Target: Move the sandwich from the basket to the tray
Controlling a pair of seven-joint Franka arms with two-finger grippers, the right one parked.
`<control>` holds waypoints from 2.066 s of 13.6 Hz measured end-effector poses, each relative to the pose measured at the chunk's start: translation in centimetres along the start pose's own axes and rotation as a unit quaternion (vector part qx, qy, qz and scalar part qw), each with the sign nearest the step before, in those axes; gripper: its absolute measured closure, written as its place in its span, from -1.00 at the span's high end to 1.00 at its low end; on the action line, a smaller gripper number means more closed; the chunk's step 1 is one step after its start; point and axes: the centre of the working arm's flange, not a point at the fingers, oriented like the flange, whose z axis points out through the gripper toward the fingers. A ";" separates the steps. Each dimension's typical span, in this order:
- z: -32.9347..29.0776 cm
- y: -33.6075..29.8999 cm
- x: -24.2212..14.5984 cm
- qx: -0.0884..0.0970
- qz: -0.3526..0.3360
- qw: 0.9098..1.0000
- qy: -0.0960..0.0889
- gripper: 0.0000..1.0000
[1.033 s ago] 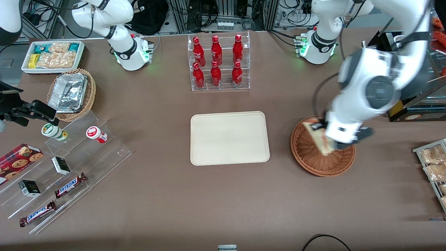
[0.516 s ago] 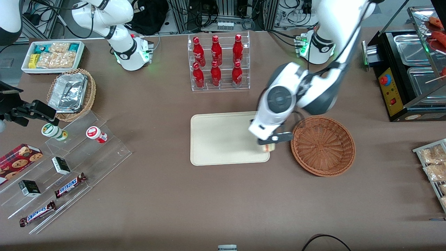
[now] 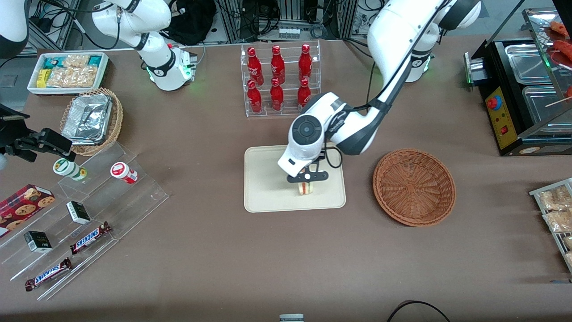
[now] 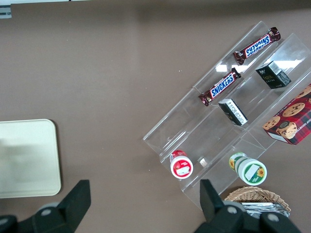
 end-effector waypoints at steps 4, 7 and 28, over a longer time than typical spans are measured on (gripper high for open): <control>1.8 1.0 -0.8 0.016 0.017 1.000 0.006 -0.71; 2.6 1.0 -0.4 0.015 0.016 1.000 0.007 -0.70; -19.3 -14.3 1.0 0.039 -0.152 0.985 0.070 1.00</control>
